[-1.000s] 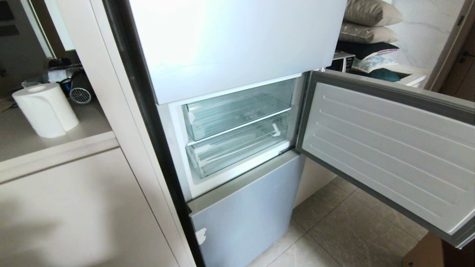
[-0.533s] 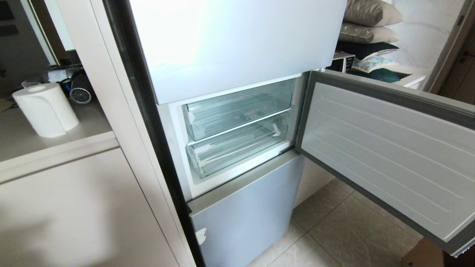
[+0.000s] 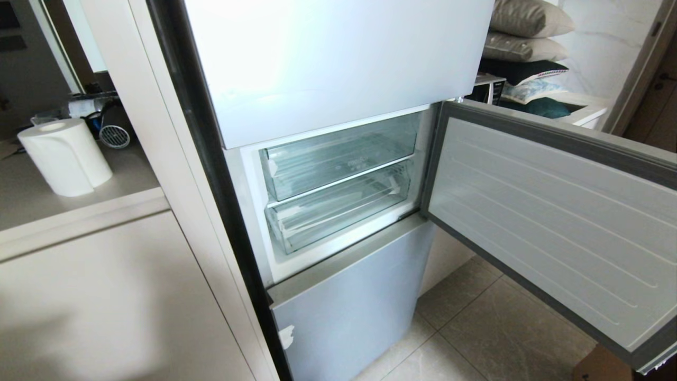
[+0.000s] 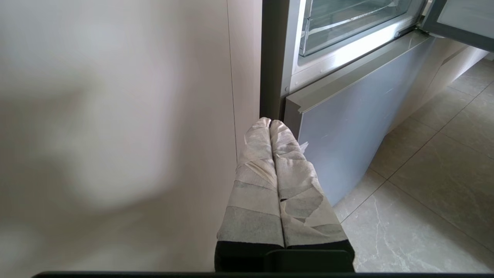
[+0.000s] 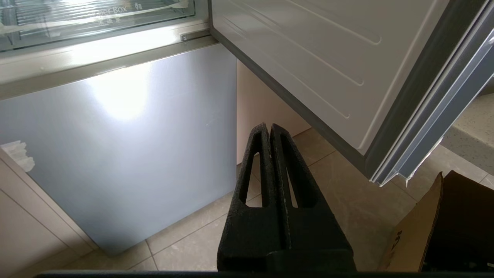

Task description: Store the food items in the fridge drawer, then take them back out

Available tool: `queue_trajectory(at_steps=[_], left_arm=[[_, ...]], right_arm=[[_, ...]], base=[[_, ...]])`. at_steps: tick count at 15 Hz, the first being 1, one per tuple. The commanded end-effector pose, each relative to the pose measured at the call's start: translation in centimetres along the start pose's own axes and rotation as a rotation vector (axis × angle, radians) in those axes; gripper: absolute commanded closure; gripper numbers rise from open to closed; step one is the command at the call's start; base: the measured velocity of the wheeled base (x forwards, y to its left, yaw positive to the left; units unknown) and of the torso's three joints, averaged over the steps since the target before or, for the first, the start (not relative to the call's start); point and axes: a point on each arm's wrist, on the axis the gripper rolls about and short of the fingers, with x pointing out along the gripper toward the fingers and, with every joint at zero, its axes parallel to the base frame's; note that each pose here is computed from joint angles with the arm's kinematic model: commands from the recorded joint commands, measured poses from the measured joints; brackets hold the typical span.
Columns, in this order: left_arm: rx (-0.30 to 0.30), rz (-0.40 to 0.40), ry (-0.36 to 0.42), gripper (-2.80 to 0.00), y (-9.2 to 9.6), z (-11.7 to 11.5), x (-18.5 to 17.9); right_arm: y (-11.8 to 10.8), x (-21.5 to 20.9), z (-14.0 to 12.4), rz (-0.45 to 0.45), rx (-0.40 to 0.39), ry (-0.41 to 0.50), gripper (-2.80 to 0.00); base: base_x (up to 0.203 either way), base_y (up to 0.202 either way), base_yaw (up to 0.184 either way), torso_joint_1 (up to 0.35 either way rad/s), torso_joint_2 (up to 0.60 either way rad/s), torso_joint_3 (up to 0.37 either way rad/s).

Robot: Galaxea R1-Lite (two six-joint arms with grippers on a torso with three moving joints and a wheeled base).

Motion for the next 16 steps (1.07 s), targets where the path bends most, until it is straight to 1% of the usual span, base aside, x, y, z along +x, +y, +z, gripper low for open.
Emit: queue_trajectory(at_steps=[1, 13, 16], left_arm=[[0.000, 0.000, 0.002, 0.00, 0.00, -0.02, 0.00], [0.000, 0.000, 0.002, 0.00, 0.00, -0.02, 0.00], [0.000, 0.000, 0.002, 0.00, 0.00, -0.02, 0.00]], right_arm=[[0.00, 0.00, 0.00, 0.000, 0.000, 0.000, 0.00], [0.00, 0.00, 0.00, 0.000, 0.001, 0.000, 0.00], [0.00, 0.00, 0.00, 0.000, 0.001, 0.000, 0.00]], base=[[0.000, 0.000, 0.000, 0.000, 0.00, 0.000], [0.000, 0.000, 0.000, 0.000, 0.00, 0.000], [0.001, -0.007, 0.136, 0.004, 0.00, 0.003]])
